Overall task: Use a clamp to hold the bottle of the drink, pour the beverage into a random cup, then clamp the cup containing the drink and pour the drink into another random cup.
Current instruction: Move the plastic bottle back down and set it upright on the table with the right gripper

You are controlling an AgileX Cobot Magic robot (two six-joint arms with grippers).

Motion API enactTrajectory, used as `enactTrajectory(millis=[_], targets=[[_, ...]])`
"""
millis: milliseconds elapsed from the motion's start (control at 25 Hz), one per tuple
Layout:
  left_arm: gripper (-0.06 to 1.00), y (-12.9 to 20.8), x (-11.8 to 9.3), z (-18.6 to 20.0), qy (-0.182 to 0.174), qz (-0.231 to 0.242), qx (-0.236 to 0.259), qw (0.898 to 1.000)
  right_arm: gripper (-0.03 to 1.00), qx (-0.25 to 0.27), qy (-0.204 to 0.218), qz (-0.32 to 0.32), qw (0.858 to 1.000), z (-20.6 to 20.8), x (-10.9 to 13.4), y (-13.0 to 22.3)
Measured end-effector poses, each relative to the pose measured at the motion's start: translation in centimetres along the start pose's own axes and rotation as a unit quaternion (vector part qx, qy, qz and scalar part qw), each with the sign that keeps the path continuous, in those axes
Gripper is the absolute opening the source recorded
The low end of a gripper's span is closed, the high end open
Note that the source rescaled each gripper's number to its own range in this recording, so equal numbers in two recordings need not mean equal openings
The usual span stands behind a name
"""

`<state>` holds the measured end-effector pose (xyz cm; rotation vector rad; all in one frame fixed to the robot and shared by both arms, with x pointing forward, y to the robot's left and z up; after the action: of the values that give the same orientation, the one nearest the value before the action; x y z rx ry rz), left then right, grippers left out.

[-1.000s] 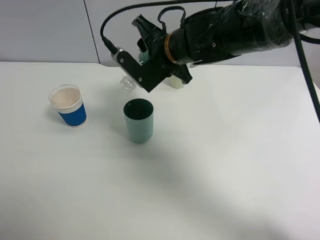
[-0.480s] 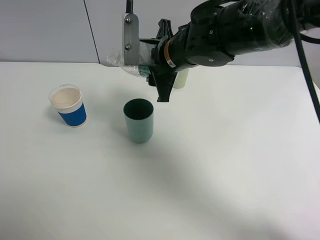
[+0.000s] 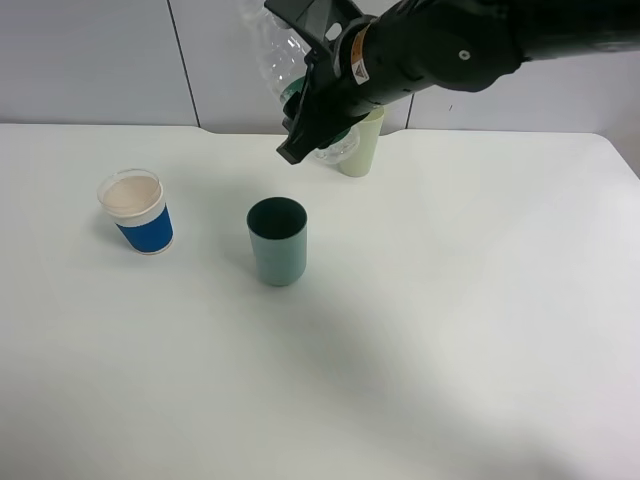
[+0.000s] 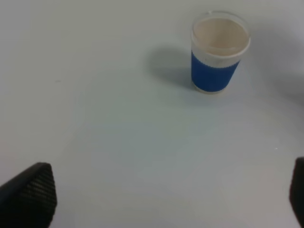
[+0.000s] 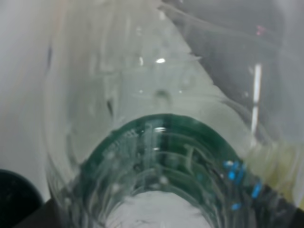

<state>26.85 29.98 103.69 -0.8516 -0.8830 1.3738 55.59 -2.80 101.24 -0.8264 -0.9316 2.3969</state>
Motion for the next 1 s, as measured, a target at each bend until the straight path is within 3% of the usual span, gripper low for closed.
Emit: enactTrajectory(millis=[200,480,640,800,1000], targets=[[1.00,0.0,0.0,0.0,0.000,0.000,0.000,1.000,0.03,-0.054,-0.023,-0.022,0.998,2.7,1.3,1.1],[1.00,0.0,0.0,0.0,0.000,0.000,0.000,1.000,0.03,-0.091,-0.031,0.017,0.995,5.9,3.2,5.0],[1.00,0.0,0.0,0.0,0.000,0.000,0.000,1.000,0.03,-0.130,-0.013,-0.053,0.990,6.4,3.7,6.9],[1.00,0.0,0.0,0.0,0.000,0.000,0.000,1.000,0.03,-0.171,0.064,-0.164,0.969,6.9,2.4,9.2],[1.00,0.0,0.0,0.0,0.000,0.000,0.000,1.000,0.03,-0.188,0.214,-0.270,0.920,8.7,-0.7,12.9]])
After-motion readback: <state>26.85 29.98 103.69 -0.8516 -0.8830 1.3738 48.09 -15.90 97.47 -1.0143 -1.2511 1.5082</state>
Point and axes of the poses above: a point on each arm's last joint axis where the gripper is mounted, z pointing back along that axis away from the gripper, x along the wrist's bending axis when the last joint is at zero, y = z × x, the point moved 4 cm from there along -z, pointing out along that axis toward the gripper, and after that the axes turned 2 degrees about -z, right-handed, at the moved point
